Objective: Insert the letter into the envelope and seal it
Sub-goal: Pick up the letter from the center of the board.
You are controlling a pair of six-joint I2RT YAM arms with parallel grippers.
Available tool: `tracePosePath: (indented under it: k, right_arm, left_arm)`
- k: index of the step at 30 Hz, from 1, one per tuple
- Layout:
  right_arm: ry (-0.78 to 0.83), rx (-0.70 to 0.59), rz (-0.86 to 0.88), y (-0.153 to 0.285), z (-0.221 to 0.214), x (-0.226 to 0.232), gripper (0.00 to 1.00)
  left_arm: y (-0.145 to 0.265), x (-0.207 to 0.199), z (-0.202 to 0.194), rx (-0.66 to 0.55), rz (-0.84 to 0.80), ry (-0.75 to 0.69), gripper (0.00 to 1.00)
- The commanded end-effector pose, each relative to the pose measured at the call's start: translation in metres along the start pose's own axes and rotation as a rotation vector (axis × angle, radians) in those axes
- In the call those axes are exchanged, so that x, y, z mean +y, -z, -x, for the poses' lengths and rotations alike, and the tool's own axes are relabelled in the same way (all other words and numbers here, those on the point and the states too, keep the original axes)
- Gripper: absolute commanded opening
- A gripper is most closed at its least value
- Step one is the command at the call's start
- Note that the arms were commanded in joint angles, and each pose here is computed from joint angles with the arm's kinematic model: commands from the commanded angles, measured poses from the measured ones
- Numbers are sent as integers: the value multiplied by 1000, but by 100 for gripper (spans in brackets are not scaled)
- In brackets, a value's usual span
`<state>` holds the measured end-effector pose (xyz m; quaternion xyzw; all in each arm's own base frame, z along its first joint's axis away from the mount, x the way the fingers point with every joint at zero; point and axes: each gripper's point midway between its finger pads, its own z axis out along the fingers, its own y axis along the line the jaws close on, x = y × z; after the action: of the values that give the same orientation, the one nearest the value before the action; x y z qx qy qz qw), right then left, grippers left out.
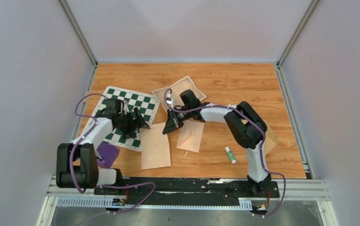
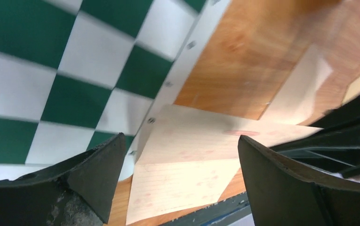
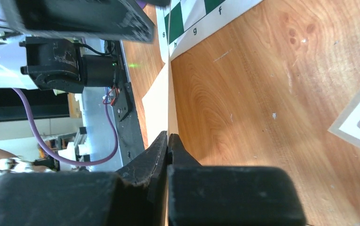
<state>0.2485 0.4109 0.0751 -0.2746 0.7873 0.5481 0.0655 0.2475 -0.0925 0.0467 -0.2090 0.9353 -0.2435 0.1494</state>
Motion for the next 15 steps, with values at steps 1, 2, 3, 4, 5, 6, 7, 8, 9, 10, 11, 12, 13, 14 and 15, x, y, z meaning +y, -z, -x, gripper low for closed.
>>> tracePosePath:
  k: [1,2,3,4,5,6,7,8,9,10,11,12,13,14,15]
  right_arm:
    - [207,-63,56,27,38,36,0]
    - [239,-74,52,37,45,41,0]
    - [275,-91,44,49,53,48,0]
    - [313,-107,36,61,60,54,0]
    - [352,-124,27,74,67,62,0]
    - [389,-140,15,88,75,69,0]
    - [416,-155,4,101,81,75,0]
    - [446,-179,-6,116,91,83,0]
    - [468,-205,-15,132,101,91,0]
    - [494,-248,-29,153,116,100,0]
    - [511,-270,-35,169,125,108,0]
    - [527,-291,-46,183,134,116,0]
    - [543,-311,-57,197,142,122,0]
    - [560,-332,-66,209,150,130,0]
    - [573,-356,-78,221,157,136,0]
  left_arm:
    - [31,-52,47,-105,-140,-212,97]
    - [45,-72,62,-144,-193,-285,98]
    - [53,-83,69,-170,-222,-321,99]
    - [69,-103,81,-215,-279,-392,99]
    - [82,-117,90,-269,-320,-444,99]
    - [98,-137,101,-333,-381,-517,99]
    - [112,-150,105,-379,-419,-563,99]
    - [127,-167,113,-442,-476,-632,99]
    - [140,-177,115,-484,-503,-669,99]
    - [156,-191,122,-545,-538,-724,99]
    - [165,-198,125,-574,-550,-751,100]
    - [179,-210,130,-612,-576,-803,100]
    - [185,-218,128,-612,-608,-838,100]
    - [196,-228,132,-638,-627,-885,100]
    - [208,-239,130,-641,-673,-928,100]
